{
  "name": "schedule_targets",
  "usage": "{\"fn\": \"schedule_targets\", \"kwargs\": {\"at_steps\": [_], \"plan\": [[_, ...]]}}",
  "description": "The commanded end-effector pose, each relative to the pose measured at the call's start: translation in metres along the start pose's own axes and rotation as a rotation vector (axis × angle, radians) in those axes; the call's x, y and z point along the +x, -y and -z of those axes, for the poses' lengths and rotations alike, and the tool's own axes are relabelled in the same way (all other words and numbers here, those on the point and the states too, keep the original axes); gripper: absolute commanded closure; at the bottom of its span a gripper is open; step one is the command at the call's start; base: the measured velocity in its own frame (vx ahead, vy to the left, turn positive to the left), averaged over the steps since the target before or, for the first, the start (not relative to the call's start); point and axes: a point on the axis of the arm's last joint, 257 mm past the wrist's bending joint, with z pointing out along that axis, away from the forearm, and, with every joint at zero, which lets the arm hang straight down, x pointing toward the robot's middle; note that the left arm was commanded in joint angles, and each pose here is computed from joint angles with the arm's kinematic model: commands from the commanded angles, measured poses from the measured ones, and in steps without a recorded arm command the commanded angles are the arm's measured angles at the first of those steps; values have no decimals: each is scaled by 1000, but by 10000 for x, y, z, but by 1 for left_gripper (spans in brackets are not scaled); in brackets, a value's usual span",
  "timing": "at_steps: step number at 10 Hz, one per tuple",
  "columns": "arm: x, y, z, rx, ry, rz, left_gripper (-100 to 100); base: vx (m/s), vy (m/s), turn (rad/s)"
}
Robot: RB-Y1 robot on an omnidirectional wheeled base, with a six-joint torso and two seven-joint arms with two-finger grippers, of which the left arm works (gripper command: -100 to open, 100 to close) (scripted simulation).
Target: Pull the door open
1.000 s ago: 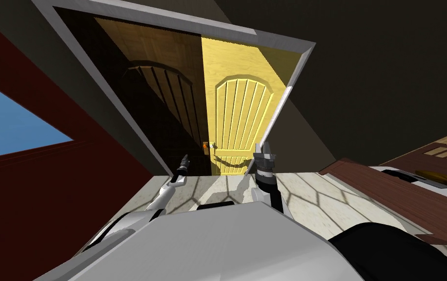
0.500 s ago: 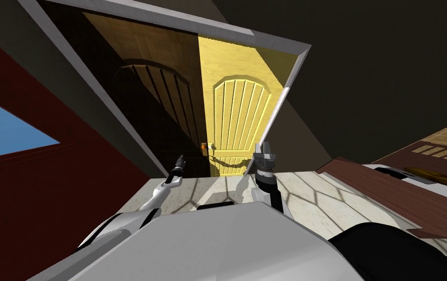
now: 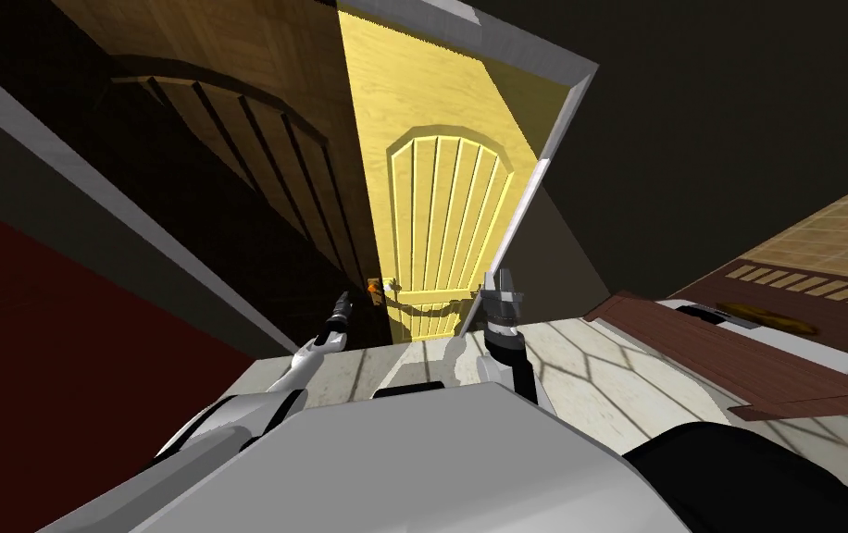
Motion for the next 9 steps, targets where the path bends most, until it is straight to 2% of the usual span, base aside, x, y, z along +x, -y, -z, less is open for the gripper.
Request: {"fn": "schedule_targets", "kwargs": {"at_steps": [1,2,4,5,6,9], "plan": [[45,38,-1,7,-8,5,-100,130,-44,-57],[103,62,-16,12,-16,8,-100,75,-22,-61],[448,193,-90,39,-62,28,-100,164,-85,-243],[352,161,-62,33,-49,24,-100,90,-33,-37],[352,161,-62,33,-49,24,100,-18,2,36],[352,161,-62,33,-49,24,100,-23,9,-8]]}}
